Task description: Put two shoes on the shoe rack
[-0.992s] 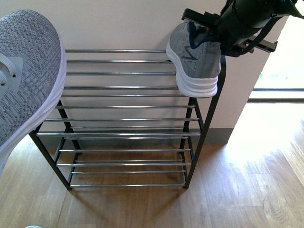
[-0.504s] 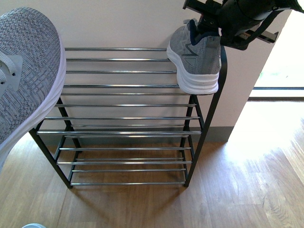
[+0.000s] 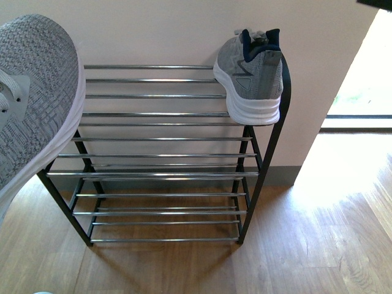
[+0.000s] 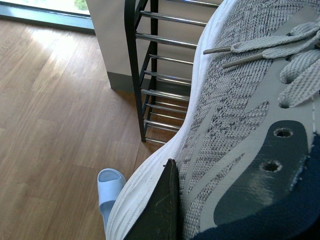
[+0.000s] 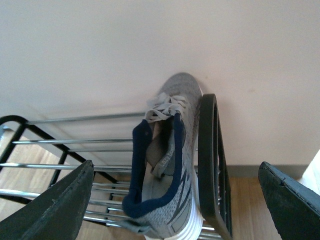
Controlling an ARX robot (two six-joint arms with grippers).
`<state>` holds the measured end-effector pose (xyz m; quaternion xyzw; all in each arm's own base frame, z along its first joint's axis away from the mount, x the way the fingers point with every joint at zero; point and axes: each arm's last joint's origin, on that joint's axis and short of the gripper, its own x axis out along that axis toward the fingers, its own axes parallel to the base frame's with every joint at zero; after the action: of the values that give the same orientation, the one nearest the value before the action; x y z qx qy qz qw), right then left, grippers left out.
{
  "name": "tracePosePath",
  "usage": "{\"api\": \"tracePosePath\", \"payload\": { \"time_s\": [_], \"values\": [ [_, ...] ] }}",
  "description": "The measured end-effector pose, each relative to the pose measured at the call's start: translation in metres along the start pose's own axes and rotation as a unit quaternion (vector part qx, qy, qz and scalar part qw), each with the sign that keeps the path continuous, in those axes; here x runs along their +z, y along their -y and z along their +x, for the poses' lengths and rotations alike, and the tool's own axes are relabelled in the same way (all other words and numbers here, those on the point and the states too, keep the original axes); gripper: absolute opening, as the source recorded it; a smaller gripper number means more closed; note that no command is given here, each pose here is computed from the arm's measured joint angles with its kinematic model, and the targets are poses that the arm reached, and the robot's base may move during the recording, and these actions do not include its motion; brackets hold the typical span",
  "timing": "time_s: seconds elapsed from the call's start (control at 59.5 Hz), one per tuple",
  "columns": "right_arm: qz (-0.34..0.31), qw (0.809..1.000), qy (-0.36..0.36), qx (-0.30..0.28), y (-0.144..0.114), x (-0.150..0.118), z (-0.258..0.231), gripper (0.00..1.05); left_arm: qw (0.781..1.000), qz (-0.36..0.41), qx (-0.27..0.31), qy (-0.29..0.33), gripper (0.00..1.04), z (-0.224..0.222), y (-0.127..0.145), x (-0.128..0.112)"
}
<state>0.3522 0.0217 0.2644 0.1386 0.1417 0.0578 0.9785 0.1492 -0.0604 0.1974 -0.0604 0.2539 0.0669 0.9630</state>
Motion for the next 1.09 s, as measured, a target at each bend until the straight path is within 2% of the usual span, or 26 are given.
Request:
{"api": "tracePosePath", "payload": {
  "time_s": [0.134, 0.252, 0.387, 0.571, 0.84, 0.924, 1.093],
  "values": [
    [-0.039, 0.997, 0.058, 0.044, 0.003, -0.004, -0.045, 0.96, 1.0, 0.0, 0.0, 0.0, 0.01, 0.0, 0.0, 0.0],
    [-0.077, 0.99, 0.102, 0.056, 0.008, -0.015, -0.086, 0.96, 1.0, 0.0, 0.0, 0.0, 0.01, 0.0, 0.0, 0.0],
    [-0.093, 0.987, 0.13, 0.036, 0.025, -0.04, -0.126, 0.96, 1.0, 0.0, 0.0, 0.0, 0.01, 0.0, 0.0, 0.0],
    [-0.082, 0.981, 0.178, -0.015, 0.046, -0.064, -0.147, 0.96, 1.0, 0.0, 0.0, 0.0, 0.01, 0.0, 0.0, 0.0],
    [-0.075, 0.982, 0.174, -0.017, 0.048, -0.068, -0.147, 0.96, 1.0, 0.0, 0.0, 0.0, 0.01, 0.0, 0.0, 0.0],
    [-0.095, 0.983, 0.148, -0.053, 0.047, -0.073, -0.149, 0.83, 1.0, 0.0, 0.0, 0.0, 0.01, 0.0, 0.0, 0.0],
    [-0.124, 0.98, 0.142, -0.058, 0.042, -0.09, -0.159, 0.57, 1.0, 0.0, 0.0, 0.0, 0.01, 0.0, 0.0, 0.0]
  ]
}}
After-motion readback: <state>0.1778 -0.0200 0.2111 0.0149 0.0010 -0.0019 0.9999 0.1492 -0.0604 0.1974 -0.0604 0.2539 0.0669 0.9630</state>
